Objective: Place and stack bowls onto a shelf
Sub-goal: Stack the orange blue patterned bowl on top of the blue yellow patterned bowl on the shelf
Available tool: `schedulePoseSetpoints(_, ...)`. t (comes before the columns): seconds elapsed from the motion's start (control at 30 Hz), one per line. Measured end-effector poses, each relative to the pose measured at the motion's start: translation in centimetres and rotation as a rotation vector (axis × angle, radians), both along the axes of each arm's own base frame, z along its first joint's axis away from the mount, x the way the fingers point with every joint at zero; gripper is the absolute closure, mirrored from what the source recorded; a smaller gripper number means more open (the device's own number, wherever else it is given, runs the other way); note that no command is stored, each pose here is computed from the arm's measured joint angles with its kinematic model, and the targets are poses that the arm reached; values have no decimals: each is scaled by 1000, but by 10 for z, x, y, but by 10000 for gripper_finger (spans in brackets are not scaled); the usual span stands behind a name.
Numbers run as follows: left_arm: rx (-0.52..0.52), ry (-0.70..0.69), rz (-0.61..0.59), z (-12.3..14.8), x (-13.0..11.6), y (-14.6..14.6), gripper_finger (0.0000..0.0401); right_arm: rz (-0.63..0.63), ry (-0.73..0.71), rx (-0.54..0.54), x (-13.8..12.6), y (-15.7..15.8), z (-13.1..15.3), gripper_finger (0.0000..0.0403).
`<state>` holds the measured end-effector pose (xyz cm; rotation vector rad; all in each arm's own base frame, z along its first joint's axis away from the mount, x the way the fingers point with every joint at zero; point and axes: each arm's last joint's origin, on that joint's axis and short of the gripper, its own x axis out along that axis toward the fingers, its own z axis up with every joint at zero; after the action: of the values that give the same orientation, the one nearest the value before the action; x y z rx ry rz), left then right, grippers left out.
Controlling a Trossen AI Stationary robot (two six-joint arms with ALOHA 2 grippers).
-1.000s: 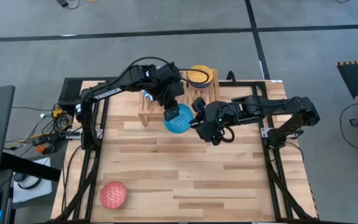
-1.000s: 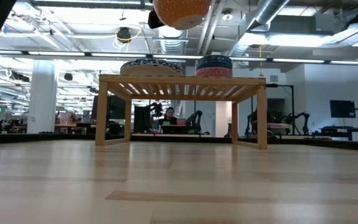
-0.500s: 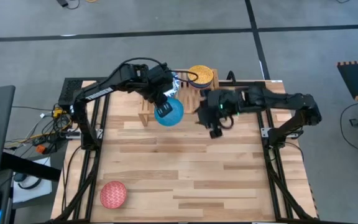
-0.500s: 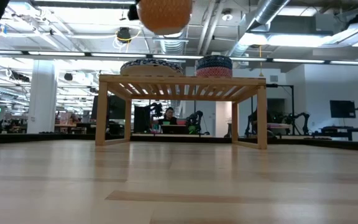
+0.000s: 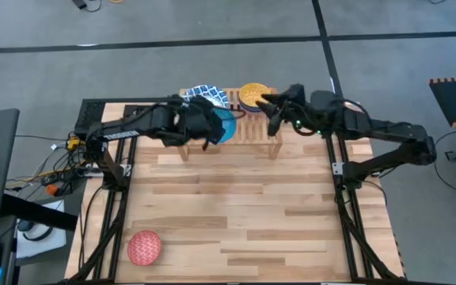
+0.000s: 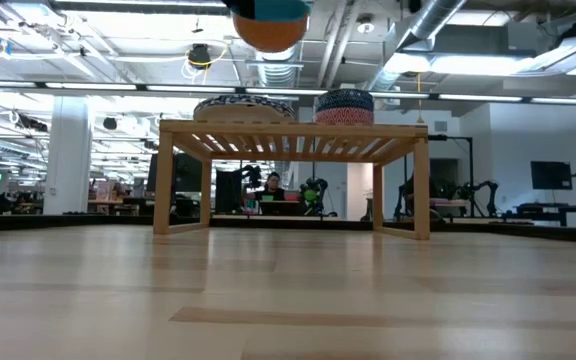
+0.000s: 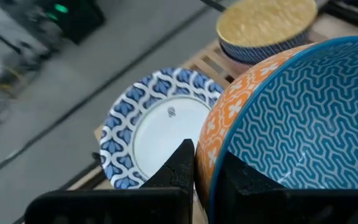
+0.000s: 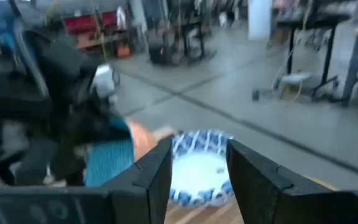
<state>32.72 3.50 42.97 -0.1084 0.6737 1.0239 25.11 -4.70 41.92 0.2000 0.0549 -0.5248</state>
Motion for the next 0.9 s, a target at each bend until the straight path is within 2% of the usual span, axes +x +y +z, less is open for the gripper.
schedulePoseSetpoints(0.07, 36, -30, 47, -7, 4, -4, 391, -19, -33, -26, -4, 1, 1, 227)
schedulePoseSetpoints(0.17, 57, -45, 72, -11, 5, -8, 391, 12, 44, -126, 2, 6, -6, 228)
schedulePoseSetpoints(0.33, -4, 69, -142, -12, 11, -8, 391, 137, 299, -460, 18, 21, -21, 228)
schedulePoseSetpoints(0.43, -96, 109, -292, -13, 14, -1, 394, 301, 450, -703, 26, 37, -31, 227)
schedulePoseSetpoints(0.53, -201, 115, -364, -16, 14, 14, 395, 454, 599, -910, 33, 53, -40, 228)
schedulePoseSetpoints(0.6, -263, 97, -381, -18, 14, 24, 395, 526, 690, -1009, 41, 62, -46, 228)
schedulePoseSetpoints(0.7, -309, 75, -389, -18, 12, 34, 395, 589, 867, -1093, 52, 68, -62, 227)
schedulePoseSetpoints(0.9, -340, 105, -386, -20, 8, 39, 396, 565, 1061, -1208, 73, 75, -78, 227)
